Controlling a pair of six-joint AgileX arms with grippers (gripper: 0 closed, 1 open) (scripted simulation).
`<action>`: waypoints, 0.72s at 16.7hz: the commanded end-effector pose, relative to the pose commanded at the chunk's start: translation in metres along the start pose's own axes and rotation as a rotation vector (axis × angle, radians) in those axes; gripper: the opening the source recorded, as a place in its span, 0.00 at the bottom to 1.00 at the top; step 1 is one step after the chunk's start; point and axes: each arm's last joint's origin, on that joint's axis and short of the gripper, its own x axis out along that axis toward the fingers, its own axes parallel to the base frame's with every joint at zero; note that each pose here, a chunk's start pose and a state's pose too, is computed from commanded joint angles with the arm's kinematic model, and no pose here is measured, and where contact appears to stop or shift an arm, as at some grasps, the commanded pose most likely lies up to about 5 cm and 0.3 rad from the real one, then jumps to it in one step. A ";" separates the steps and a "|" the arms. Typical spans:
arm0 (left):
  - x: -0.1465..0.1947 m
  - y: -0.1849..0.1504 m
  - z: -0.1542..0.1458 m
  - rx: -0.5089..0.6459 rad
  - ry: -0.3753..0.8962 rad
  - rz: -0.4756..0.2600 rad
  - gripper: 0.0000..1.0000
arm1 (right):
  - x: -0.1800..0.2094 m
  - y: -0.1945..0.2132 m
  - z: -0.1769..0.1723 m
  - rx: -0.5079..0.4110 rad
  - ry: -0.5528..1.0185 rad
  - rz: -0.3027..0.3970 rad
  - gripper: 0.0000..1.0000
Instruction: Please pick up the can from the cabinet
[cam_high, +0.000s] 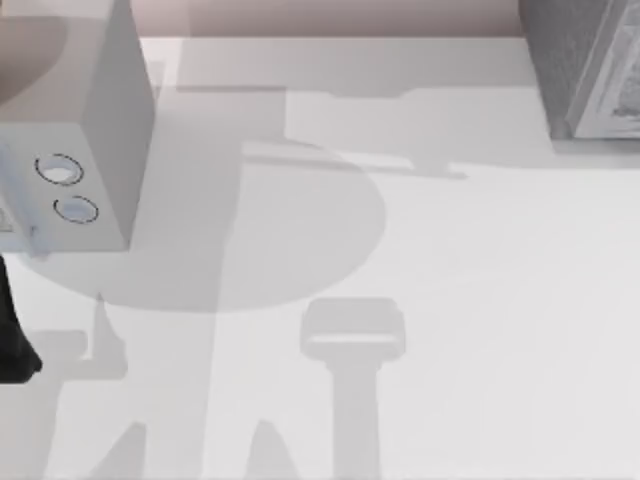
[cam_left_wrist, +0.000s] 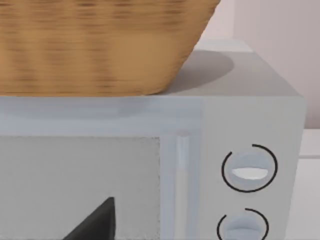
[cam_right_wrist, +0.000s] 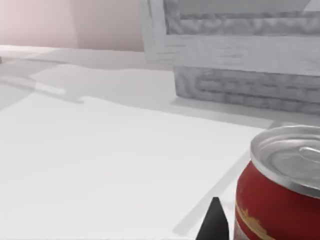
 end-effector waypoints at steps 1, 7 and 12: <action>0.000 0.000 0.000 0.000 0.000 0.000 1.00 | 0.000 0.000 0.000 0.000 0.000 0.001 0.00; 0.000 0.000 0.000 0.000 0.000 0.000 1.00 | 0.002 -0.024 -0.011 0.095 0.010 -0.126 0.00; 0.000 0.000 0.000 0.000 0.000 0.000 1.00 | 0.024 0.000 -0.007 0.001 0.000 0.000 0.00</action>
